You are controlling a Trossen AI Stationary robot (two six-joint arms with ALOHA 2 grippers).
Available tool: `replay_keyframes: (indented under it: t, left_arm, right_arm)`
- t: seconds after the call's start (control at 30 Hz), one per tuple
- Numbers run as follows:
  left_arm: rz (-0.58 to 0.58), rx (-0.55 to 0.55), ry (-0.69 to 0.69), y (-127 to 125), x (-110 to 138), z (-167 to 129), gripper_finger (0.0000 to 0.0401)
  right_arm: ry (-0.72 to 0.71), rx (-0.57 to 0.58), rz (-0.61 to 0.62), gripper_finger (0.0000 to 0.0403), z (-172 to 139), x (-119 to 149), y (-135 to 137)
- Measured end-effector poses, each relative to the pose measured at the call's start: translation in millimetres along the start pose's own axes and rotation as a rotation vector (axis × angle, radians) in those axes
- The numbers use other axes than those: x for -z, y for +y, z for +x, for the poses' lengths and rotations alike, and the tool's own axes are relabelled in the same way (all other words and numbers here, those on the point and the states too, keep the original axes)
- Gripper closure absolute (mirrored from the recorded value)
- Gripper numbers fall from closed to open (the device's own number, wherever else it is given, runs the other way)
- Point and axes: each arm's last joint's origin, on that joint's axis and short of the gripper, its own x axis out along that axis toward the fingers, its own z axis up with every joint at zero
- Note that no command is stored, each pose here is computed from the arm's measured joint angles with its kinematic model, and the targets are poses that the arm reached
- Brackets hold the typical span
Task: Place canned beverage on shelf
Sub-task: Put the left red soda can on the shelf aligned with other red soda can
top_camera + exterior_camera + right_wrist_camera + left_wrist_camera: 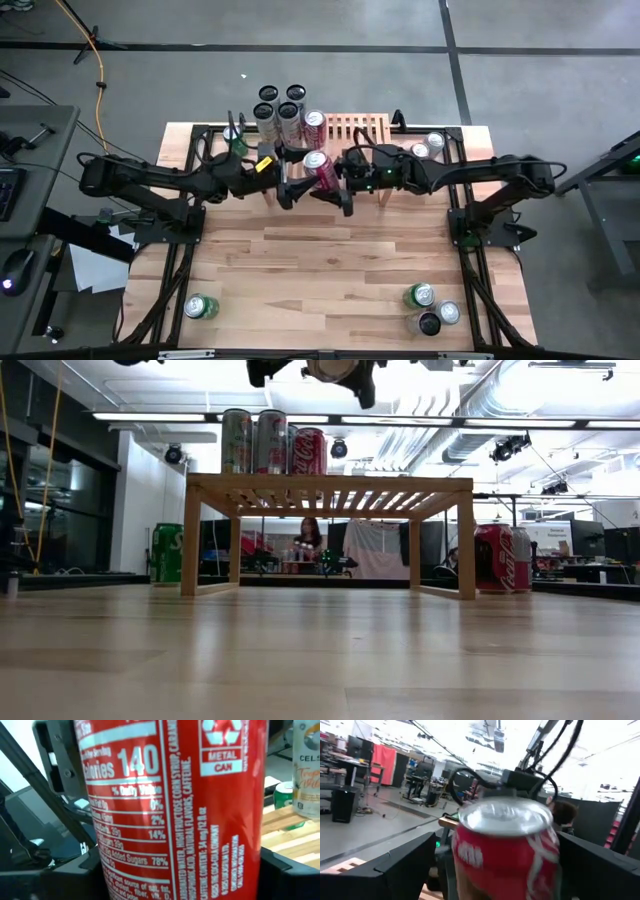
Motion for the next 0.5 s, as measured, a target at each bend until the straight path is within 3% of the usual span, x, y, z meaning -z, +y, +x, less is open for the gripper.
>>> replay_keyframes:
  t: [0.5]
  left_arm:
    - [-0.022,0.030,0.024,-0.3,5.0,2.4,0.0009]
  right_arm:
    - [-0.084,-0.031,-0.007,0.0117,6.5,-3.5,0.5]
